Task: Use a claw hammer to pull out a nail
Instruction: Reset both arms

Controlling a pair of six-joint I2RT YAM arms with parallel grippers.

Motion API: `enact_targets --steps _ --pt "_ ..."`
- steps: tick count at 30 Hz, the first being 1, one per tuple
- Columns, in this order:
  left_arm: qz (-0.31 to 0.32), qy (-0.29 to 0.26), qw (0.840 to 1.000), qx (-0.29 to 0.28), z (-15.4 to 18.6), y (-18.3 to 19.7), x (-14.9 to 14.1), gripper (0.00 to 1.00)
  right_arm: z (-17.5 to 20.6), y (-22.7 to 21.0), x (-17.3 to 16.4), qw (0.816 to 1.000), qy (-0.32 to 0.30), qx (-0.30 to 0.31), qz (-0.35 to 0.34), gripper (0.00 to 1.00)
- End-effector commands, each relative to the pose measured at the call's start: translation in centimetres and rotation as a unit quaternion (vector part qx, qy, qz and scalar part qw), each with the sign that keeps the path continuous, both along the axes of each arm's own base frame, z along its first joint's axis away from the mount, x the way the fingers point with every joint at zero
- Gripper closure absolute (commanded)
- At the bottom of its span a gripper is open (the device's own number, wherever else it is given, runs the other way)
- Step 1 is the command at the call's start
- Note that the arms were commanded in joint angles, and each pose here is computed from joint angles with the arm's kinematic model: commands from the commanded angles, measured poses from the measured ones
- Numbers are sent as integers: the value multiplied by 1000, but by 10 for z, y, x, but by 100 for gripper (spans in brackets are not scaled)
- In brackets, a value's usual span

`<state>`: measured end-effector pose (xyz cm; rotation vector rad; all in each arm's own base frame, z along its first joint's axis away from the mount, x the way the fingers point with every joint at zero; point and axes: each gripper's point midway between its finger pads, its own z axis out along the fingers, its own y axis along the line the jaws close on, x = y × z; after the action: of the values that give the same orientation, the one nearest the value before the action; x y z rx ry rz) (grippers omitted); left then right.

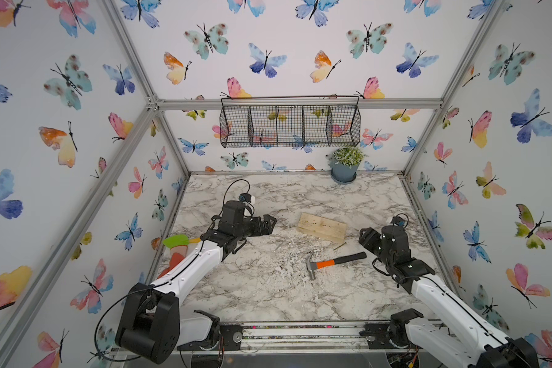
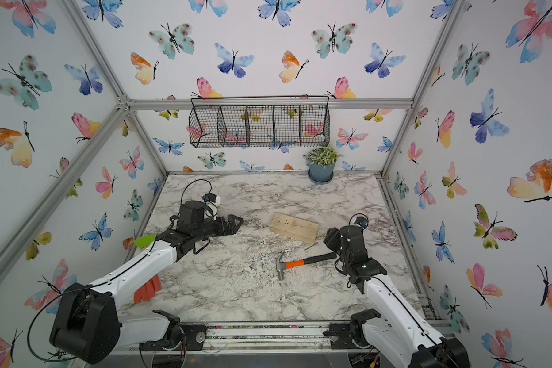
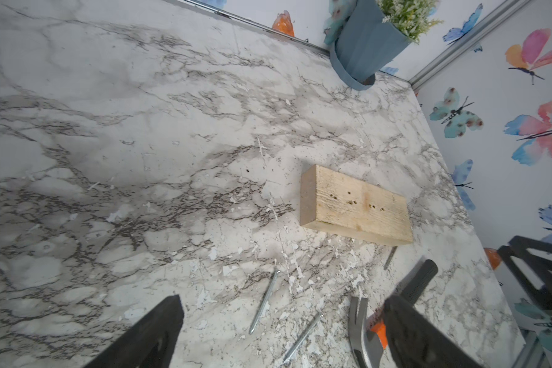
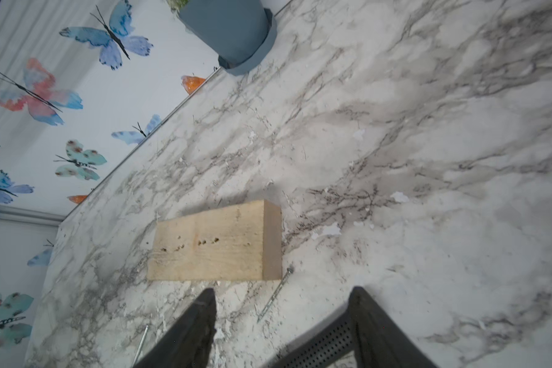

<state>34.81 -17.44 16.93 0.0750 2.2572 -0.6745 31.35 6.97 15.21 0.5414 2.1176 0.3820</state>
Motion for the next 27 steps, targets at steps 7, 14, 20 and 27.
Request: enact_targets --steps 7,14,20,27 --pt "194 -106 967 125 30 108 25 1 50 -45 71 978 -39 -190 -72 2" --pt "266 -131 935 193 4 186 28 2 16 -96 81 930 -15 -322 -177 2" --pt "308 -96 920 220 -49 219 31 2 -25 -111 71 903 -35 -376 -205 2" --pt "317 -218 905 182 -35 212 12 2 -33 -65 57 927 -161 -338 -40 2"
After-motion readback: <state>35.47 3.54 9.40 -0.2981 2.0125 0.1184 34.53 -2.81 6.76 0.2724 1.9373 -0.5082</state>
